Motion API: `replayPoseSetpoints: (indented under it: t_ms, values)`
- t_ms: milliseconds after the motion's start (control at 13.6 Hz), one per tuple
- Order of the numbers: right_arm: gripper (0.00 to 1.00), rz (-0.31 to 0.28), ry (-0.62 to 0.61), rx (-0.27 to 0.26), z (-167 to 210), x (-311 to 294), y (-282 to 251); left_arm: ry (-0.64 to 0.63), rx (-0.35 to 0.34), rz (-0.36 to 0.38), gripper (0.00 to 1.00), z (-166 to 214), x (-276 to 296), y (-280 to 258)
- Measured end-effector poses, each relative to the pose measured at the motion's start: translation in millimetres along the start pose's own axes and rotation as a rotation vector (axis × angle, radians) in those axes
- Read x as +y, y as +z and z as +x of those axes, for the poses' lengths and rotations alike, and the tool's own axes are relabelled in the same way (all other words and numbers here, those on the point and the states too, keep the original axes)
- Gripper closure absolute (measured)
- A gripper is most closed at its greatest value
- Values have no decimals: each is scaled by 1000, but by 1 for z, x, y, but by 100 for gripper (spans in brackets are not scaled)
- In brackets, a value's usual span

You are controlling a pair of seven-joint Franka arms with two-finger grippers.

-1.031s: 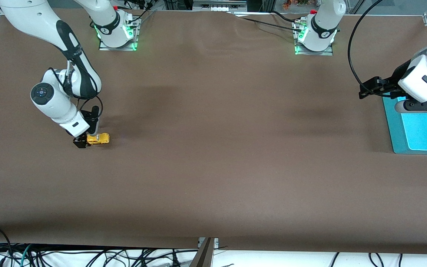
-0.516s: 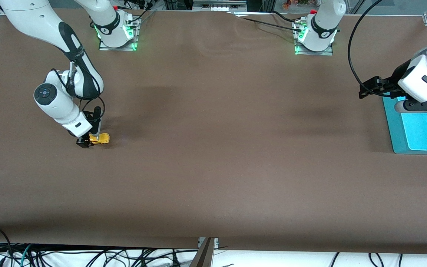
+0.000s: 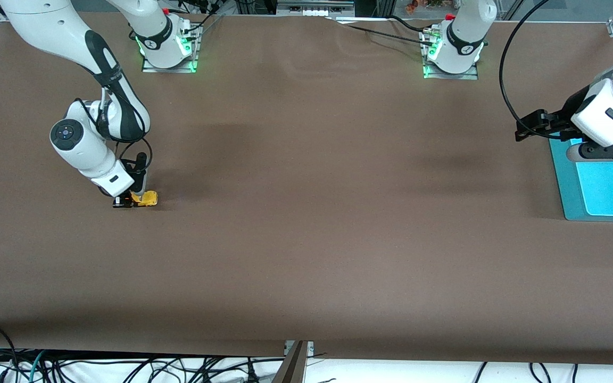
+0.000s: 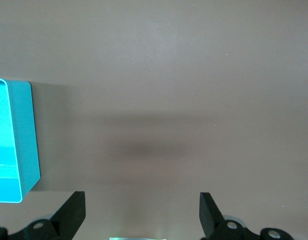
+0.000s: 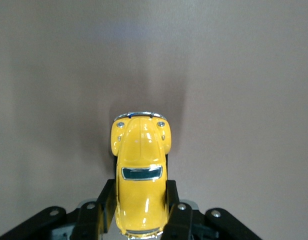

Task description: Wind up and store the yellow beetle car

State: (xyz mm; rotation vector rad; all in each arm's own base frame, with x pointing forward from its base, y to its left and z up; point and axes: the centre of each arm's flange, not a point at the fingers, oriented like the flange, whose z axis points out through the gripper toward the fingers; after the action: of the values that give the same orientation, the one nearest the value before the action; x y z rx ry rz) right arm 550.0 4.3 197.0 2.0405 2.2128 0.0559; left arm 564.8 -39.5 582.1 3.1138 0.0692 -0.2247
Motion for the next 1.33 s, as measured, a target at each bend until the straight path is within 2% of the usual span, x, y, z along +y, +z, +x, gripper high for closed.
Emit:
replayPoseSetpoints:
  t_ms: [516, 810, 957, 1326]
  values:
    - [56, 12, 17, 24, 27, 1, -6, 0, -1, 0, 0, 0, 0, 0]
    - [56, 28, 31, 23, 22, -2, 0, 0, -1, 0, 0, 0, 0, 0]
    - [56, 27, 43, 19, 4, -3, 1, 0, -1, 0, 0, 0, 0, 0]
    - [56, 9, 24, -1, -85, -11, 6, 0, -1, 0, 0, 0, 0, 0]
